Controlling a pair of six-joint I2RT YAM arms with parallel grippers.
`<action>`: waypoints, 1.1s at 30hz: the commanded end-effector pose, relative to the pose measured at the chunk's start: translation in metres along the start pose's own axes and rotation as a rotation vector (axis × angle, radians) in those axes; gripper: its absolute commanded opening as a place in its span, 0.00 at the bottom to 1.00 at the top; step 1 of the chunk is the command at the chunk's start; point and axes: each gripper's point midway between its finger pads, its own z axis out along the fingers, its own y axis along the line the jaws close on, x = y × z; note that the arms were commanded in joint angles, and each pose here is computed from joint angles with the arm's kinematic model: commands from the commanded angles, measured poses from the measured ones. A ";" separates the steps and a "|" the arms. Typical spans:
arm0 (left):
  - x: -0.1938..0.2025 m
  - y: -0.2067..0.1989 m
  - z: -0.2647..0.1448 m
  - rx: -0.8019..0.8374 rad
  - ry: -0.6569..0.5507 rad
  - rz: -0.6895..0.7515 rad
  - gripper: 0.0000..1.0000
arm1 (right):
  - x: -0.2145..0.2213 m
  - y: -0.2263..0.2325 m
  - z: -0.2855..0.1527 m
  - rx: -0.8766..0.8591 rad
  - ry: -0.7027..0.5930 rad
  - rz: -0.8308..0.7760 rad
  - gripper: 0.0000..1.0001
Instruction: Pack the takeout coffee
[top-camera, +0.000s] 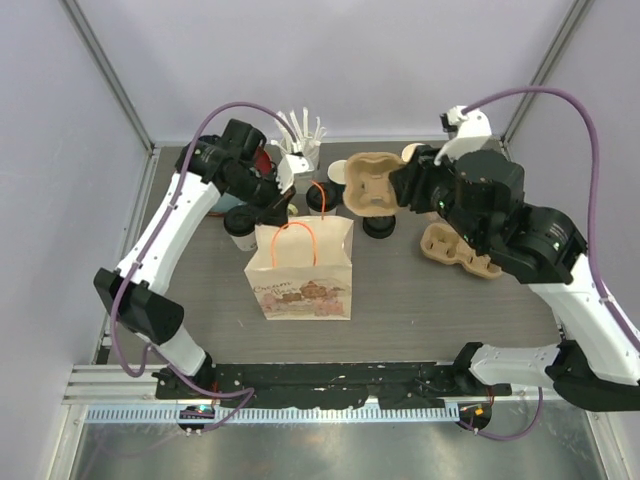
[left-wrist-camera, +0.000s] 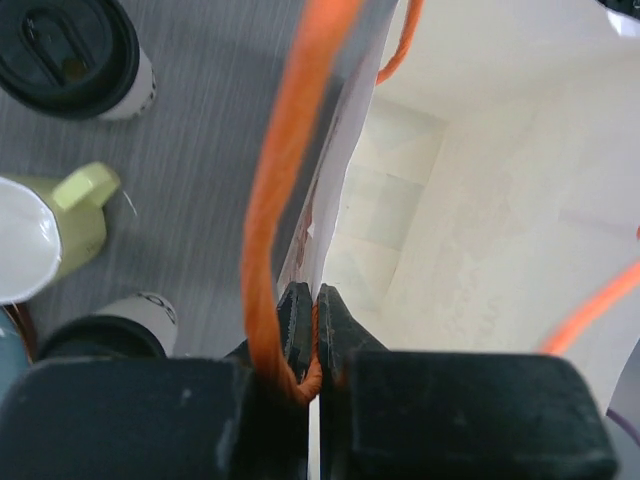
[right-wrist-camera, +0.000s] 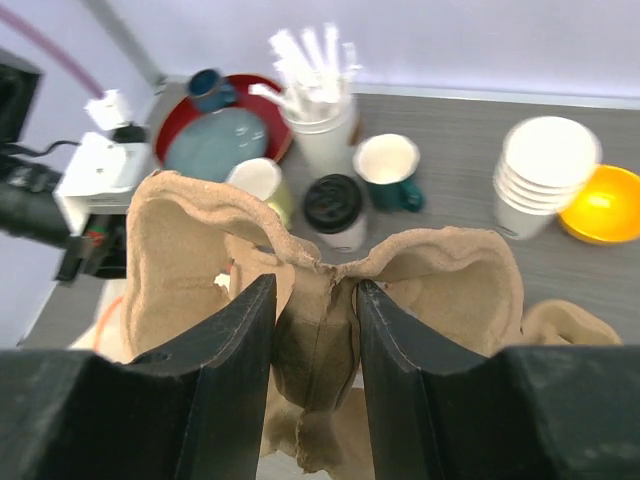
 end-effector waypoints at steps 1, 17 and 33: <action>0.001 -0.016 -0.023 -0.107 -0.041 -0.184 0.00 | -0.013 0.067 0.007 -0.295 0.023 -0.029 0.43; 0.008 -0.043 -0.016 -0.123 -0.128 -0.371 0.00 | 0.049 0.160 0.035 -0.663 0.150 0.109 0.41; 0.013 -0.040 -0.020 -0.161 -0.128 -0.318 0.00 | 0.162 0.093 0.052 -0.350 0.448 -0.018 0.41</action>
